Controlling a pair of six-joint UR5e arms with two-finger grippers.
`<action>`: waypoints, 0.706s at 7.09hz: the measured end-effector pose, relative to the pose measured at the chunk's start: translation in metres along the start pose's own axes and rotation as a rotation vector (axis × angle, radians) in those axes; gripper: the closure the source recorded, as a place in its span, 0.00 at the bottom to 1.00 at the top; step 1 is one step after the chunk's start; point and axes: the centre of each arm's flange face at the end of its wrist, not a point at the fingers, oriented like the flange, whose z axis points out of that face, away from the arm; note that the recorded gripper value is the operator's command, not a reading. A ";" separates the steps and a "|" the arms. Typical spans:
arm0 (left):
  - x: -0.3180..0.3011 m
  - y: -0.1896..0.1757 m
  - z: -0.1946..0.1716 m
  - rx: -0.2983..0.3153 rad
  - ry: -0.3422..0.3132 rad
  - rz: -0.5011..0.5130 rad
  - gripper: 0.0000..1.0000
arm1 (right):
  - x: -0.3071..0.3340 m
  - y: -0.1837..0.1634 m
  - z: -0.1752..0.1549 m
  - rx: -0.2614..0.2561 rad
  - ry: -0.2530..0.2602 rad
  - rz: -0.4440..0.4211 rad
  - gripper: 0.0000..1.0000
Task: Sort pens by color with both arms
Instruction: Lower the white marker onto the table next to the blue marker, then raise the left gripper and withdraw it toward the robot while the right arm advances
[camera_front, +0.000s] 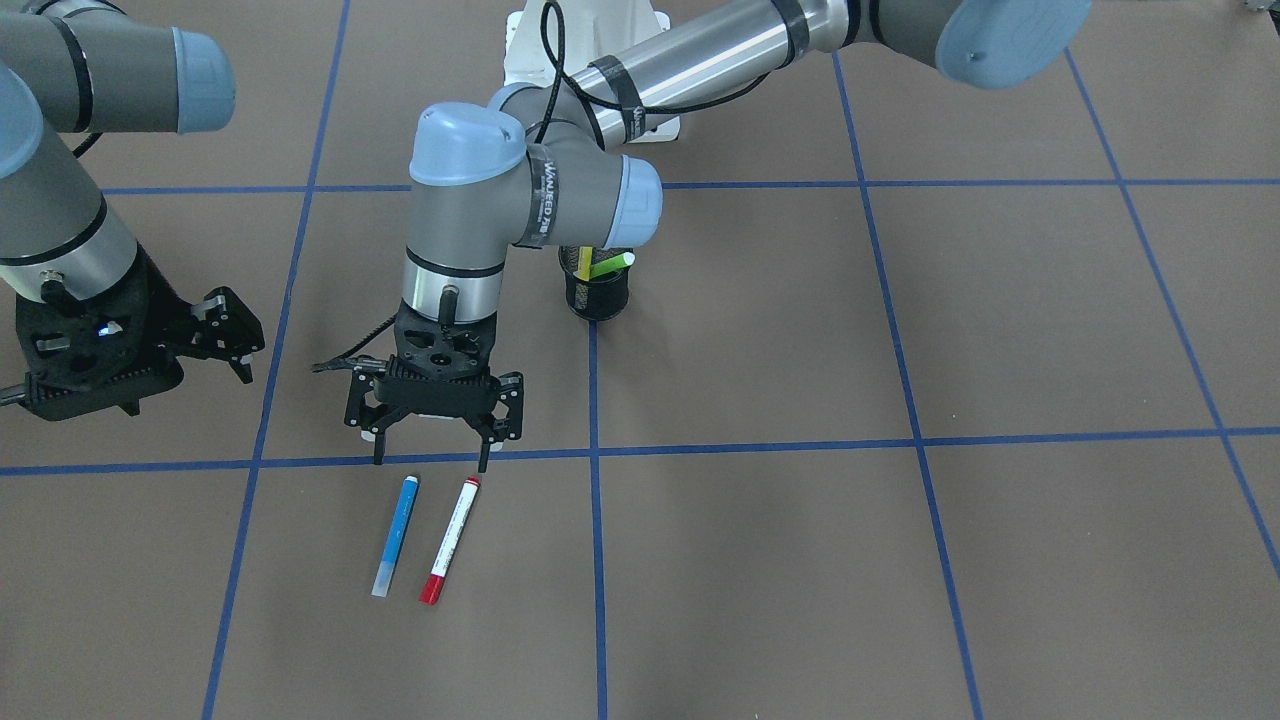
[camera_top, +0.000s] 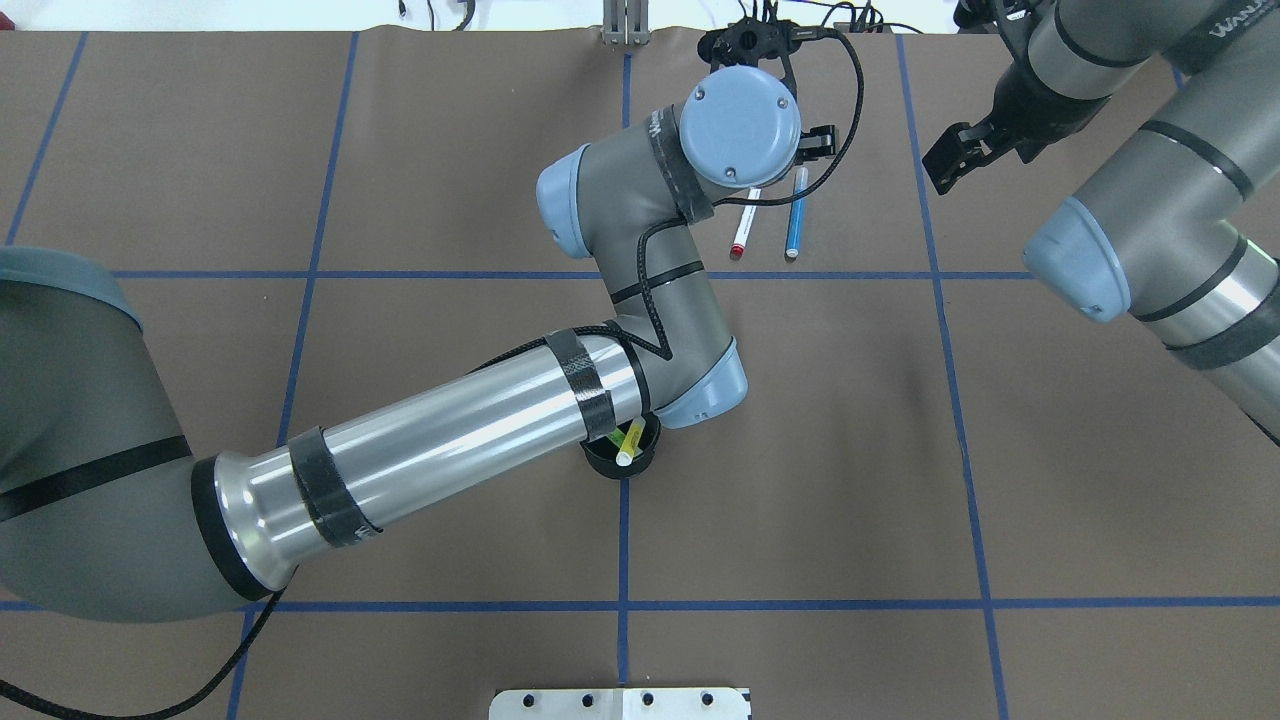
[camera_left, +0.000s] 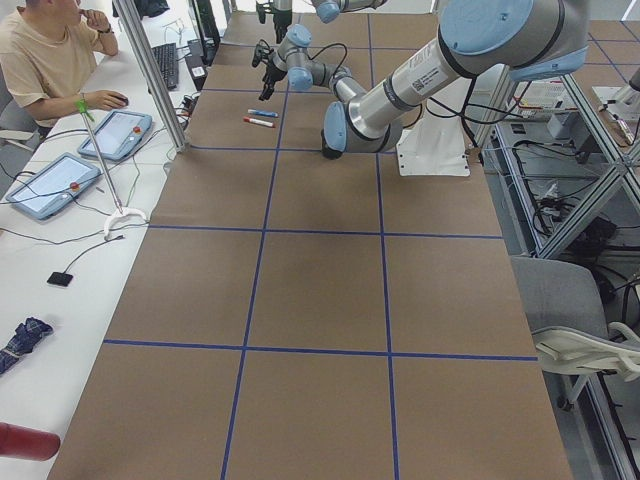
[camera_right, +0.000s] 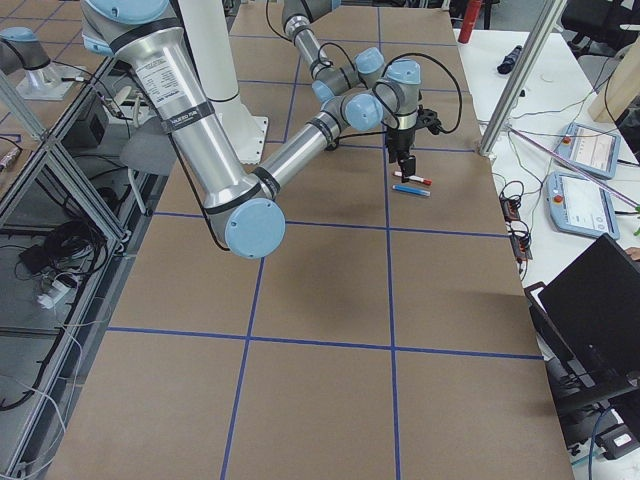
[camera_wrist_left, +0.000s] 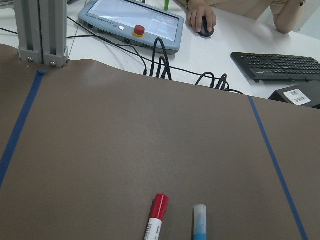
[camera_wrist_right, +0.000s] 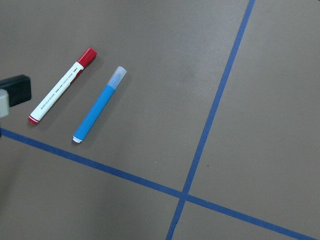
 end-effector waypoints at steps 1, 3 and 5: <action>0.002 -0.003 -0.020 -0.081 -0.033 0.006 0.02 | 0.000 0.000 0.000 0.000 0.001 0.000 0.01; -0.033 0.005 -0.055 -0.239 -0.074 0.059 0.02 | 0.000 0.000 0.000 0.000 0.001 0.001 0.01; -0.108 0.027 -0.075 -0.365 -0.048 0.090 0.03 | 0.000 0.000 0.000 0.000 0.001 0.001 0.01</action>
